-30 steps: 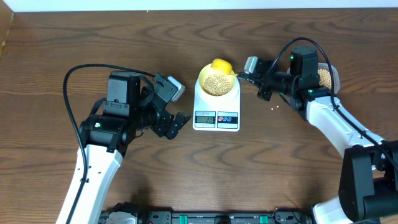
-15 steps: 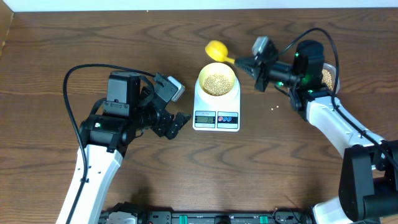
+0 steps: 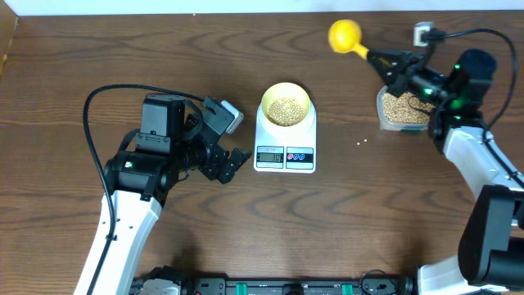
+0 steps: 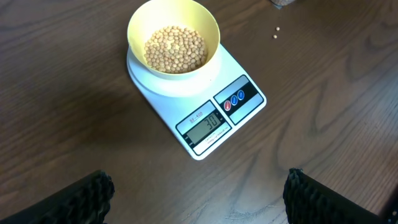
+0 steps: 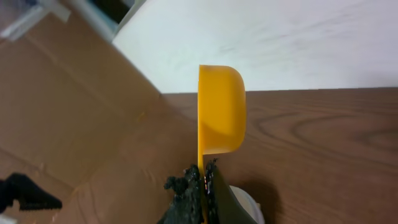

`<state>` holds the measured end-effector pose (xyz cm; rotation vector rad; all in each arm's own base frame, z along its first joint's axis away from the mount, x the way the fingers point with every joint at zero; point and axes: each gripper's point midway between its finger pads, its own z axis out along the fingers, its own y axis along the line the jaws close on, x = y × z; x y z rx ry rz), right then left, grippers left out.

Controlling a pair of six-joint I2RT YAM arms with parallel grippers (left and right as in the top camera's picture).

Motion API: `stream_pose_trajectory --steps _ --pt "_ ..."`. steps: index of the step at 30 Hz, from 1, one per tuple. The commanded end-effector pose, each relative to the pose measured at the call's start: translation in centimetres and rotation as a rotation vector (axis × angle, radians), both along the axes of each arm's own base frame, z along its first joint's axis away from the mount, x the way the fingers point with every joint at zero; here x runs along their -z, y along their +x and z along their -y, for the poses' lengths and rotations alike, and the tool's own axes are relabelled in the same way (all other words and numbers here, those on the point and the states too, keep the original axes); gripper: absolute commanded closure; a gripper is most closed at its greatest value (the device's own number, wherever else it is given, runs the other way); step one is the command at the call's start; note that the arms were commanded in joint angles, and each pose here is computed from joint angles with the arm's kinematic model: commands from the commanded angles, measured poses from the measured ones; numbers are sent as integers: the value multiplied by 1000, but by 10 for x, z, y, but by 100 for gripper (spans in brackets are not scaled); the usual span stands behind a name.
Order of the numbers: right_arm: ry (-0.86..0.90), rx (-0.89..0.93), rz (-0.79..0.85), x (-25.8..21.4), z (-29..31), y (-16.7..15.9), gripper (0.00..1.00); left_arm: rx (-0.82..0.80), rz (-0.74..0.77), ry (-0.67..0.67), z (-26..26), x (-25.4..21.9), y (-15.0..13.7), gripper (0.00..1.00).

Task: Scoop item into bowl and weigh 50g on scale
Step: 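Carry the empty scoop right to the soybean tub with the right gripper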

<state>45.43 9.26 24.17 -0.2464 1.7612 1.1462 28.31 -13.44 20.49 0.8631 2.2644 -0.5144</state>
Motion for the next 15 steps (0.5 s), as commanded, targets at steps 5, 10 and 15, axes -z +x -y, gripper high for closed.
stream_pose_trajectory --steps 5,10,15 --pt "-13 157 -104 -9 21 -1 99 19 -1 -3 3 2 -1 11" --pt "-148 290 -226 9 36 -20 99 19 -1 -3 3 2 -1 11" --pt "-244 430 -133 -29 53 -39 99 19 -1 -3 3 2 -1 11"
